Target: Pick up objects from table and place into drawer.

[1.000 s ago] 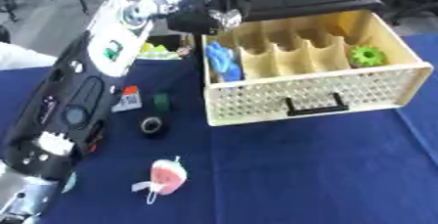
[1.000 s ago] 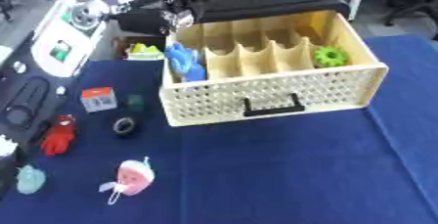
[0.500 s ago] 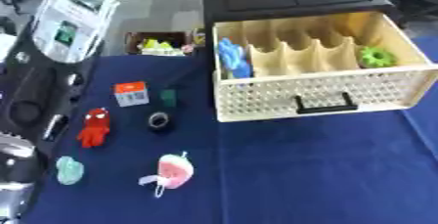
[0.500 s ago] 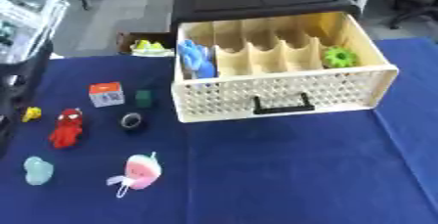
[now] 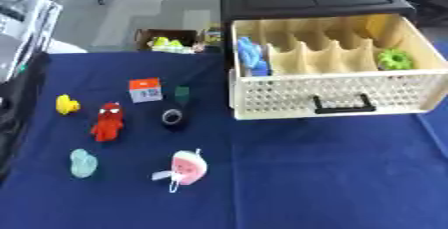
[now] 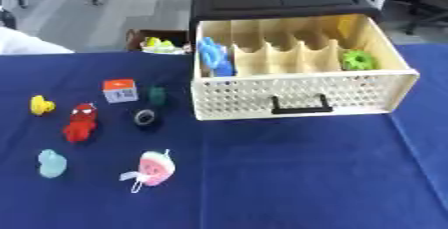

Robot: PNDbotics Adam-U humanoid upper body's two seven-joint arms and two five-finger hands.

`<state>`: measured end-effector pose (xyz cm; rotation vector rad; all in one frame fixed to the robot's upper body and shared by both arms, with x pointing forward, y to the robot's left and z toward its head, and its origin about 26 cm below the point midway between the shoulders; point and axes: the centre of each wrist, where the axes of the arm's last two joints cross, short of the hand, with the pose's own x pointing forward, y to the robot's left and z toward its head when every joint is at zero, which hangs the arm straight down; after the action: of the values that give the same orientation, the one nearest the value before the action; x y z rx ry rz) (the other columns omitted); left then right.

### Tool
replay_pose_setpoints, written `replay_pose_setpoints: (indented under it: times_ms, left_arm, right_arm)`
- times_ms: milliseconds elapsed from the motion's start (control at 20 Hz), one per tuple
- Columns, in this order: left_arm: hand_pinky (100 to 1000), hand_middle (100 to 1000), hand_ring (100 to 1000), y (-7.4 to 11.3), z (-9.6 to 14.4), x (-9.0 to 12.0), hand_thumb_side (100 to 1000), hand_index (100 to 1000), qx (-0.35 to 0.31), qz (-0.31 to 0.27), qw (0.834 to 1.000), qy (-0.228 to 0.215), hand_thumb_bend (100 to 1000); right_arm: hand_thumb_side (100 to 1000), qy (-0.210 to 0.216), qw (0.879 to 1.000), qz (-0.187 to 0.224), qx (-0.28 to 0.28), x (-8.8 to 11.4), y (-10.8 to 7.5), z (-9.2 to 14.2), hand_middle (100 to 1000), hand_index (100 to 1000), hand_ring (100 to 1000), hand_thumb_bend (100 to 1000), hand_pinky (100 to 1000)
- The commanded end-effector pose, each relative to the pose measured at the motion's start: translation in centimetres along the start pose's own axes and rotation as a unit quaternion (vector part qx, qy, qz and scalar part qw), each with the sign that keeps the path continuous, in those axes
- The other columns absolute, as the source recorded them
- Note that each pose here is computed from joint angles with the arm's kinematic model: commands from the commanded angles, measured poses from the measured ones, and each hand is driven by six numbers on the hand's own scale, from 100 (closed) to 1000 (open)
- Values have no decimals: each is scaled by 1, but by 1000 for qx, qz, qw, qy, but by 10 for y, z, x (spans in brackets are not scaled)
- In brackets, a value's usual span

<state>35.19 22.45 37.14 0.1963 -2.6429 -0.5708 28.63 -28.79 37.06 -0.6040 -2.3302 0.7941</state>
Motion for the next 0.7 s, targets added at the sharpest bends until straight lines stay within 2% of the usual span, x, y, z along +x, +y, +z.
replay_pose_setpoints:
  times_ms: [50,200,350,550,700]
  left_arm:
    - [436,590,588,14,11,17,752,761,28,-8,999,-19,100]
    - [438,586,586,12,33,18,764,748,44,-4,999,-5,100]
    - [438,583,583,10,50,17,786,737,49,-2,999,14,100]
    - [432,580,579,7,77,11,824,736,60,-1,997,47,100]
    - [430,579,578,5,97,2,853,735,79,8,994,70,100]
  right_arm:
    - [1000,-4,997,58,49,11,-10,-3,573,799,665,100,642]
    - [1000,2,988,91,122,14,-9,-4,597,809,689,100,642]
    - [1000,1,976,113,187,17,-7,-6,566,776,645,100,594]
    - [1000,5,956,123,267,18,-2,-7,569,770,638,100,583]
    - [1000,9,940,114,322,18,4,-7,596,789,660,100,586]
